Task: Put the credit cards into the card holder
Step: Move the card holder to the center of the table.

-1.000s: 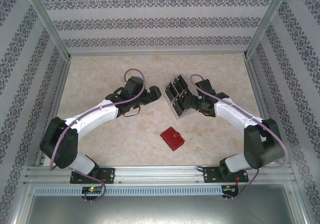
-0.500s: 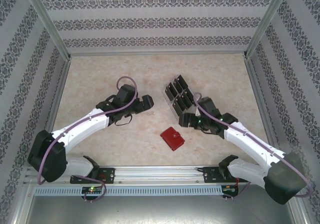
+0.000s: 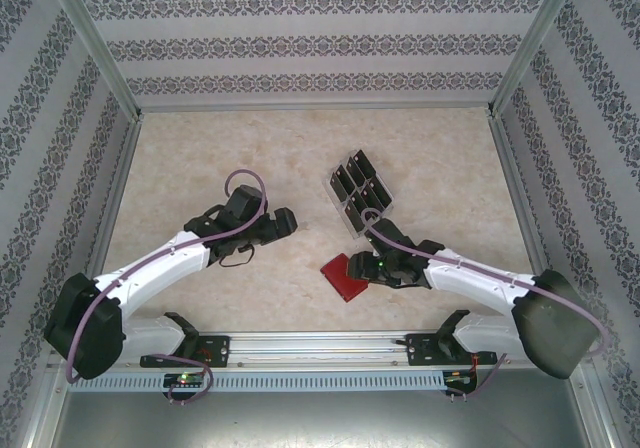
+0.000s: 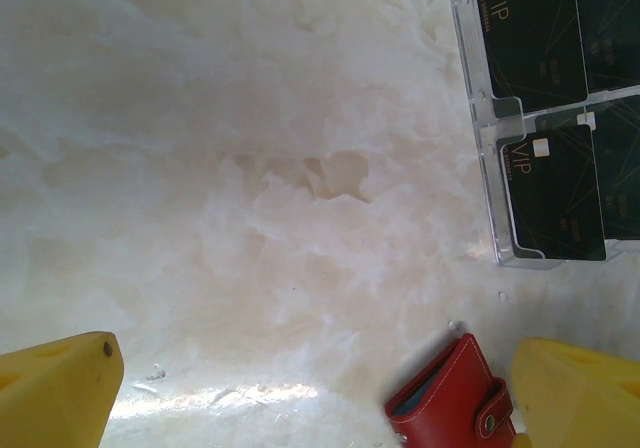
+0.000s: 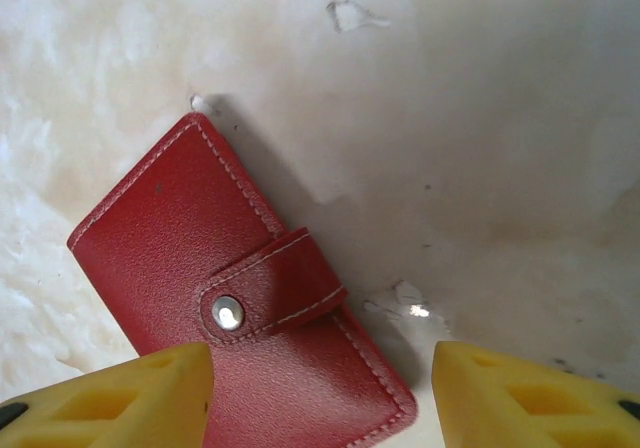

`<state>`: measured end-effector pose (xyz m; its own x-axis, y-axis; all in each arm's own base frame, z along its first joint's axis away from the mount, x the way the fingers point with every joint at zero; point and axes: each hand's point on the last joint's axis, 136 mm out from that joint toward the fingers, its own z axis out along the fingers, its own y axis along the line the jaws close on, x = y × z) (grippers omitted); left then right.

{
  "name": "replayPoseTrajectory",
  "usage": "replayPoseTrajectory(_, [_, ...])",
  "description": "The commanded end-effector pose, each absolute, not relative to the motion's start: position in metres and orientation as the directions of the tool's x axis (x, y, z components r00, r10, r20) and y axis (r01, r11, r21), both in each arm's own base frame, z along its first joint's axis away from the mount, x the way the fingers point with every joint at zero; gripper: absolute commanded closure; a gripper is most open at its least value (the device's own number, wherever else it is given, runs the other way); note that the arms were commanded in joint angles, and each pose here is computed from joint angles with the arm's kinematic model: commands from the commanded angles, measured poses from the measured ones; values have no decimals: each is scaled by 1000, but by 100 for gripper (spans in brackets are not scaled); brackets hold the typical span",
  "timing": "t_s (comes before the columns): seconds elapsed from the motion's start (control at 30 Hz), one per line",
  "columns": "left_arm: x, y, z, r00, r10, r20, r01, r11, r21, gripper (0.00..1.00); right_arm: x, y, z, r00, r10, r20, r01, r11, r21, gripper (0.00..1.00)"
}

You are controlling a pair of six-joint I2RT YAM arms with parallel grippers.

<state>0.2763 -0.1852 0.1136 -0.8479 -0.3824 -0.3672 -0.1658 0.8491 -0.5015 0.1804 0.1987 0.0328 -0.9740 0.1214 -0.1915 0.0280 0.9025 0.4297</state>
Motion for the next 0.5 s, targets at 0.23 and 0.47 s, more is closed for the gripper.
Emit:
replayPoseTrajectory(0.23, [273, -184, 108, -850, -412, -329, -187, 818, -544, 0, 192, 259, 36, -976, 146, -164, 45, 862, 504, 64])
replayPoseTrajectory(0.47, [277, -183, 105, -847, -420, -327, -191, 814, -548, 0, 224, 299, 38, -973, 130, -190, 17, 865, 502, 84])
